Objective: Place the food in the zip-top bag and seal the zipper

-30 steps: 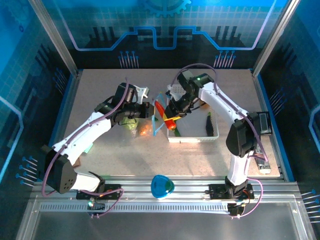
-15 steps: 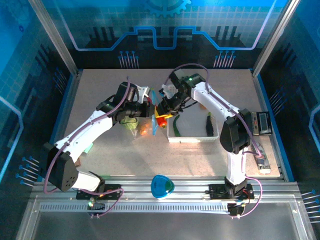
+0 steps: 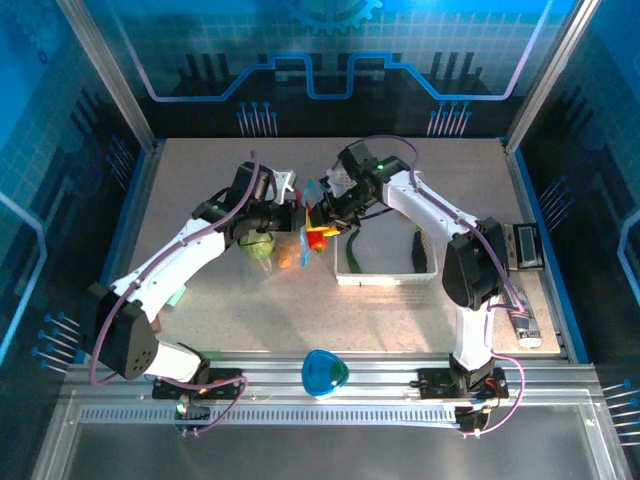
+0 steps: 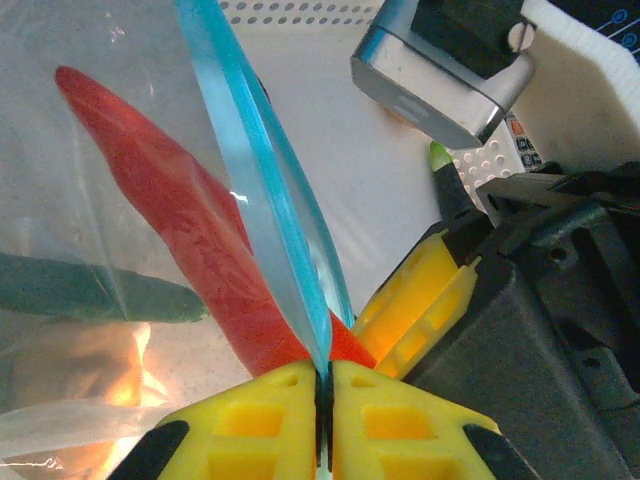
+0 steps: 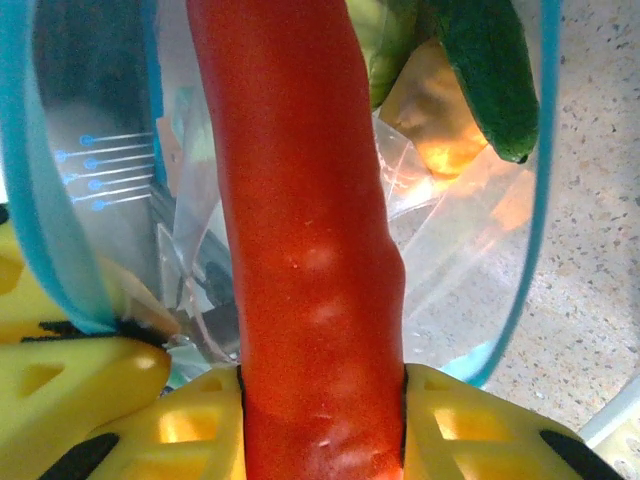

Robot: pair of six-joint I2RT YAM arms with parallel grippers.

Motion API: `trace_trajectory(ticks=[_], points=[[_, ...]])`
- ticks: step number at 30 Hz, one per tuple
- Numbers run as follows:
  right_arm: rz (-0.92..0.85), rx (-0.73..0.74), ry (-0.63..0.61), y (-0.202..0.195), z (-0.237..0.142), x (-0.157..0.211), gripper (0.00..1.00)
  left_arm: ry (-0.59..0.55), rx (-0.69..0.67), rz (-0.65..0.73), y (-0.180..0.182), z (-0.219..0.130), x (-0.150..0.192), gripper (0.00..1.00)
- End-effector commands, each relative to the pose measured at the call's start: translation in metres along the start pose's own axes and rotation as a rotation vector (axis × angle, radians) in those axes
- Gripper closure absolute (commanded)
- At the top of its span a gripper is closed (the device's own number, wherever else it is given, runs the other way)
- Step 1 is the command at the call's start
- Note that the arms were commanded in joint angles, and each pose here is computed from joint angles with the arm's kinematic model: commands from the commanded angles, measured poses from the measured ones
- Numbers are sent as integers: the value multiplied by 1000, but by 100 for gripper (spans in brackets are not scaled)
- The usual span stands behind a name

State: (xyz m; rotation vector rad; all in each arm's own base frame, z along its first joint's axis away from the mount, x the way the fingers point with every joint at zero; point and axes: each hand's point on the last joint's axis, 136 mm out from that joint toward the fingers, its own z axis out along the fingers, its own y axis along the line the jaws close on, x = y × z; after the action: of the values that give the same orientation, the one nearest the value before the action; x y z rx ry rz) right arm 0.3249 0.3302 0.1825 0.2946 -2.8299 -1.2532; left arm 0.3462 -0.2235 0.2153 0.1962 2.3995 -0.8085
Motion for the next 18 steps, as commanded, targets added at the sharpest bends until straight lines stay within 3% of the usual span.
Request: trace_trajectory(ticks=[1,11,18], points=[[-37,8,-109,11,-3,-21,68,-6,126,55,-37,-21,-4,88],[-60,150,-122,-2,4,-21,62,-18,170,51,-47,-31,-7,88],[-90,155,-122,3,3,-17,57,-29,158,45,-41,-35,-9,88]])
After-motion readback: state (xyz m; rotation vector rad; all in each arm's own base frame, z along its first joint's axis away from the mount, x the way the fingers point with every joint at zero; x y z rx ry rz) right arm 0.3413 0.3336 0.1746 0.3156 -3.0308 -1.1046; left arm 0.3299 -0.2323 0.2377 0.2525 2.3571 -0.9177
